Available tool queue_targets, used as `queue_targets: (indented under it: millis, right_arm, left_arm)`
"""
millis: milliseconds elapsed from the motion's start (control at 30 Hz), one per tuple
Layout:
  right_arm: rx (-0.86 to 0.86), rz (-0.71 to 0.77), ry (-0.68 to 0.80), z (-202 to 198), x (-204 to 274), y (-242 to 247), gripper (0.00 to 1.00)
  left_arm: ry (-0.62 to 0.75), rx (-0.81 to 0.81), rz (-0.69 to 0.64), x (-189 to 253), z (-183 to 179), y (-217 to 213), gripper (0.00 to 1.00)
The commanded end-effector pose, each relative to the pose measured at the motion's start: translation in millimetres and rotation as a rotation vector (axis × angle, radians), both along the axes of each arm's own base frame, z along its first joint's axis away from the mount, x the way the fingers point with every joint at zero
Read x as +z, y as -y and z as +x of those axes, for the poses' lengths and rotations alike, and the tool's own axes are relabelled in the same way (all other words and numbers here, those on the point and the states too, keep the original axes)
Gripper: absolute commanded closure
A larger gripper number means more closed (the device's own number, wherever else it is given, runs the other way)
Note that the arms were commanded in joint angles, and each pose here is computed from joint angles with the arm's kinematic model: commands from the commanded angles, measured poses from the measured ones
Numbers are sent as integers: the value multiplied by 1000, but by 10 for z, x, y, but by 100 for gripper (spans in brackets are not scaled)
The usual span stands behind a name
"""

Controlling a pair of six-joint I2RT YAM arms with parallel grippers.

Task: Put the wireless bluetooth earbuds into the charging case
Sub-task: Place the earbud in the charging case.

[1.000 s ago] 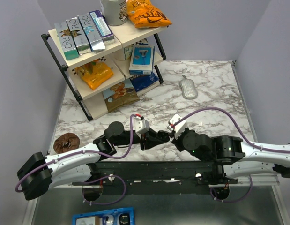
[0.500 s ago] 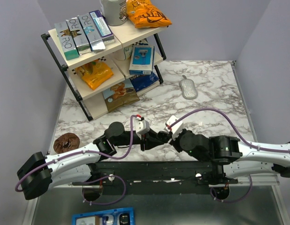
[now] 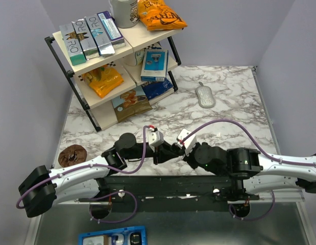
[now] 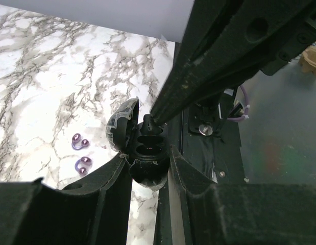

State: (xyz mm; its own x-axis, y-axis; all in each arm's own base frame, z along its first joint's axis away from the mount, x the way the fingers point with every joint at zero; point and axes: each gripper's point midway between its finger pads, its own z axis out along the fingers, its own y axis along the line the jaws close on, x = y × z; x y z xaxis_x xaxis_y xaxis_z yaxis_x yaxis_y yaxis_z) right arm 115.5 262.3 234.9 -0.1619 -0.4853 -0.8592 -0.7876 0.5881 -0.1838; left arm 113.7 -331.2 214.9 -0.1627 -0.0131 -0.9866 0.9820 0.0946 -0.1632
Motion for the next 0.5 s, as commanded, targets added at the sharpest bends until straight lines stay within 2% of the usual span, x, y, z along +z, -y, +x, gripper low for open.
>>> queue_targets:
  millis: [0,167,333,433,467]
  right_arm:
    - [90,12,-43,-150,-21,-106,96]
    - [79,44,-43,-145,48,-75,94]
    - [-23,264,-12,-37,515,126,87]
    - [-143,377,3,92,657,352,83]
    - [-179,375,5,134,586,401,81]
  left_arm:
    - [64,51,-69,220,90,-14,100]
    - [70,62,-65,222,105,-22,100]
    - [53,109,-18,101,168,-72,100]
    - [54,144,-14,73,185,-157,100]
    - [63,164,-32,128,191,-205,100]
